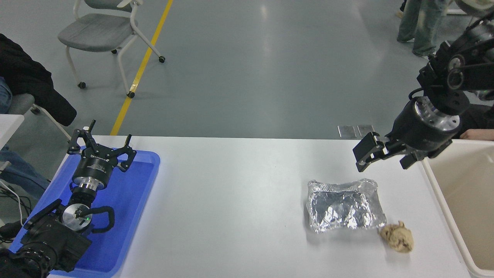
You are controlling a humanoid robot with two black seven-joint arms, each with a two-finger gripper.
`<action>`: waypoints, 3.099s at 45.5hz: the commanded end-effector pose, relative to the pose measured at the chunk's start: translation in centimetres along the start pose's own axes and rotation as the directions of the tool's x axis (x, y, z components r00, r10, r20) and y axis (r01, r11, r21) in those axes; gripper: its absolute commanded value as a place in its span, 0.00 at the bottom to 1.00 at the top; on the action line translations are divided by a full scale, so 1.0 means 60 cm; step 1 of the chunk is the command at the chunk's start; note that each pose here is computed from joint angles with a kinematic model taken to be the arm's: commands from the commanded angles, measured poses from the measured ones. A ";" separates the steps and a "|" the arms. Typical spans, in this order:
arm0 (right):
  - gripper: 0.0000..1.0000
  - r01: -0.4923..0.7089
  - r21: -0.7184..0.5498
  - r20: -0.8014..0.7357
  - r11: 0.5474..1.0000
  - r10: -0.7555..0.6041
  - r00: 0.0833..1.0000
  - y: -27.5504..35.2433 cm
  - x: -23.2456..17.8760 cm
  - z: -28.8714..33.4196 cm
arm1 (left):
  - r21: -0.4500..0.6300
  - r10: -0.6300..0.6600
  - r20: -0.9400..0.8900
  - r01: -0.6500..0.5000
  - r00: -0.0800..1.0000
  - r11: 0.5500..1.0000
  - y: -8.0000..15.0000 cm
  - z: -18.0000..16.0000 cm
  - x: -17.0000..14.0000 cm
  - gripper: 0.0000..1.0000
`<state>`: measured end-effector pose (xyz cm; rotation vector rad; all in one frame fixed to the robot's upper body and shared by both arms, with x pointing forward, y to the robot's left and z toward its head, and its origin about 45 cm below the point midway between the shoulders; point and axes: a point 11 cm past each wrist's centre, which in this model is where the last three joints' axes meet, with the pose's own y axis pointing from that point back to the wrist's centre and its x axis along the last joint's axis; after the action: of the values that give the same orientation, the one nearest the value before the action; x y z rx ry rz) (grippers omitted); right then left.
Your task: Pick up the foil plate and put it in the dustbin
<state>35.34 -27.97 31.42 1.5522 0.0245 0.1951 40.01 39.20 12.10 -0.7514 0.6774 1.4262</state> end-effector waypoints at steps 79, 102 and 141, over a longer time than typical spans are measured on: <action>0.00 -0.211 -0.073 0.026 0.975 0.213 0.977 -0.412 -0.064 0.116 | 0.001 -0.003 -0.003 0.003 1.000 1.000 -0.001 -0.002 -0.002 1.00; 0.00 -0.210 -0.060 -0.013 0.976 0.210 0.978 -0.308 -0.024 0.120 | 0.002 -0.004 -0.002 0.004 1.000 1.000 -0.002 -0.002 -0.003 1.00; 0.00 -0.225 -0.205 -0.112 0.953 0.206 0.972 0.178 0.050 0.096 | 0.000 -0.004 -0.002 0.004 1.000 1.000 -0.002 -0.001 -0.003 1.00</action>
<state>38.63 -33.16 38.86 1.3588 -0.0780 0.4248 40.13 39.04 12.19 -0.7544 0.6774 1.4222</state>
